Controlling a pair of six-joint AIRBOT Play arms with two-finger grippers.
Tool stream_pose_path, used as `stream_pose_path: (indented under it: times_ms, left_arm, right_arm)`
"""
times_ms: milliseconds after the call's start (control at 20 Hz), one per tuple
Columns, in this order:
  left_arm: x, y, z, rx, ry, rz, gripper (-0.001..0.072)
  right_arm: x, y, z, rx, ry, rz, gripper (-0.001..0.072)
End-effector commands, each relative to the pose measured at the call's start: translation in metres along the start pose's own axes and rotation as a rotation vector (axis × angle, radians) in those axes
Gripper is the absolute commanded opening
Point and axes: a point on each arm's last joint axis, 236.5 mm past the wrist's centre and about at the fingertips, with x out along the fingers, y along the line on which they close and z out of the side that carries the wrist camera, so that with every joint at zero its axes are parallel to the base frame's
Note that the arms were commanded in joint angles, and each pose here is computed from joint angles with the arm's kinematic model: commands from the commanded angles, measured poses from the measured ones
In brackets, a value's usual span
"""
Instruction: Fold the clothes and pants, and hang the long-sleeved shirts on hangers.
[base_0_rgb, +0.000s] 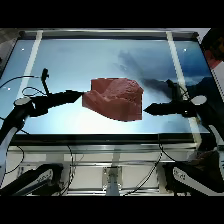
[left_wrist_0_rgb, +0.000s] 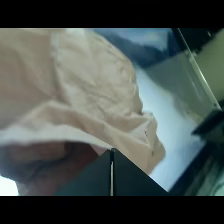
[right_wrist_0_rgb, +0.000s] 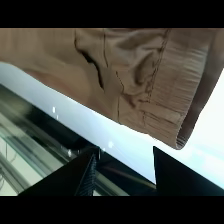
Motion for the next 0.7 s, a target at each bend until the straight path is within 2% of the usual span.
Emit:
stream_pose_path:
  times_ms: [0, 50, 150, 350, 500, 650]
  left_arm:
    - [-0.013, 0.011, 0.026, 0.003, -0.070, 0.124, 0.0004]
    - [-0.013, 0.022, 0.016, 0.005, -0.029, 0.163, 0.0004]
    - [-0.015, 0.045, -0.009, 0.042, 0.080, 0.246, 0.0004]
    - [-0.022, 0.096, -0.039, 0.039, 0.198, 0.408, 0.0005]
    - [-0.016, 0.116, -0.056, -0.002, 0.236, 0.428, 0.0006]
    - [-0.010, 0.137, -0.071, -0.044, 0.262, 0.455, 0.0008]
  right_arm:
    - [0.035, 0.008, -0.019, -0.021, 0.104, 0.013, 0.0400]
    - [0.040, 0.009, -0.021, -0.027, 0.112, 0.013, 0.0399]
    - [0.042, 0.010, -0.018, -0.031, 0.102, 0.009, 0.0304]
    - [0.040, 0.019, -0.006, -0.006, 0.071, 0.033, 0.0303]
    - [0.040, 0.014, -0.007, -0.018, 0.078, 0.013, 0.0346]
    - [0.040, 0.011, -0.008, -0.025, 0.080, 0.001, 0.0342]
